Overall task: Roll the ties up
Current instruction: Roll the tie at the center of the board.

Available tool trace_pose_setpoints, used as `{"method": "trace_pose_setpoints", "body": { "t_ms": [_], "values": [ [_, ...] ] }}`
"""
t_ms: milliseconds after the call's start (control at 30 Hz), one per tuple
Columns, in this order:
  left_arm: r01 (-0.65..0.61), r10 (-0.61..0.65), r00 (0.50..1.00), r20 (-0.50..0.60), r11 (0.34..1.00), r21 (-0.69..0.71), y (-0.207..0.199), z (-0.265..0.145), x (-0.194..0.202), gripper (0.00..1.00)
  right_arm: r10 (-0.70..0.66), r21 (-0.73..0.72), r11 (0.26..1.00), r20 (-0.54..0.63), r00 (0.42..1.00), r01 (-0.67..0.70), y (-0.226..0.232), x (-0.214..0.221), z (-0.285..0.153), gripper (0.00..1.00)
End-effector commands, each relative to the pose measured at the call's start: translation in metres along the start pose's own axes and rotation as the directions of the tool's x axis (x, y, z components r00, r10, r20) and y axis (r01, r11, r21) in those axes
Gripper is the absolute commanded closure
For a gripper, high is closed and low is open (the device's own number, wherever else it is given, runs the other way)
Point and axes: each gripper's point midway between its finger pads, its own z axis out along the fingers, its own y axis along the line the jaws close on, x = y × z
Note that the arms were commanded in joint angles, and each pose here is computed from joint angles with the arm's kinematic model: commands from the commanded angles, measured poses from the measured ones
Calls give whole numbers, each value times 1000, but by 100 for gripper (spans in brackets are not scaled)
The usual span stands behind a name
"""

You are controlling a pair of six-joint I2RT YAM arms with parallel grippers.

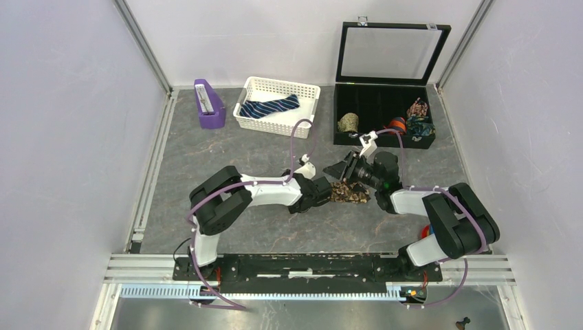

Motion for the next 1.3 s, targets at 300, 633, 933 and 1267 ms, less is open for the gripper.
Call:
{"method": "trace_pose_setpoints", "body": {
  "t_ms": [300, 633, 933, 1267],
  "values": [
    [3, -3, 1000, 5, 1000, 16, -15, -4, -11, 58, -36, -28, 999, 16, 999, 36, 5, -4, -5, 61],
    [62, -65, 997, 32, 995, 80, -10, -21, -27, 39, -46, -12, 999, 20, 999, 46, 3, -5, -4, 62],
    [109, -126, 989, 75, 974, 198, -7, -42, -43, 23, -75, 24, 997, 26, 997, 74, -1, -11, -4, 58],
    [304, -360, 925, 119, 892, 335, 27, -59, -41, 0, -112, 9, 994, -24, 993, 112, 14, -6, 10, 54]
  ]
}}
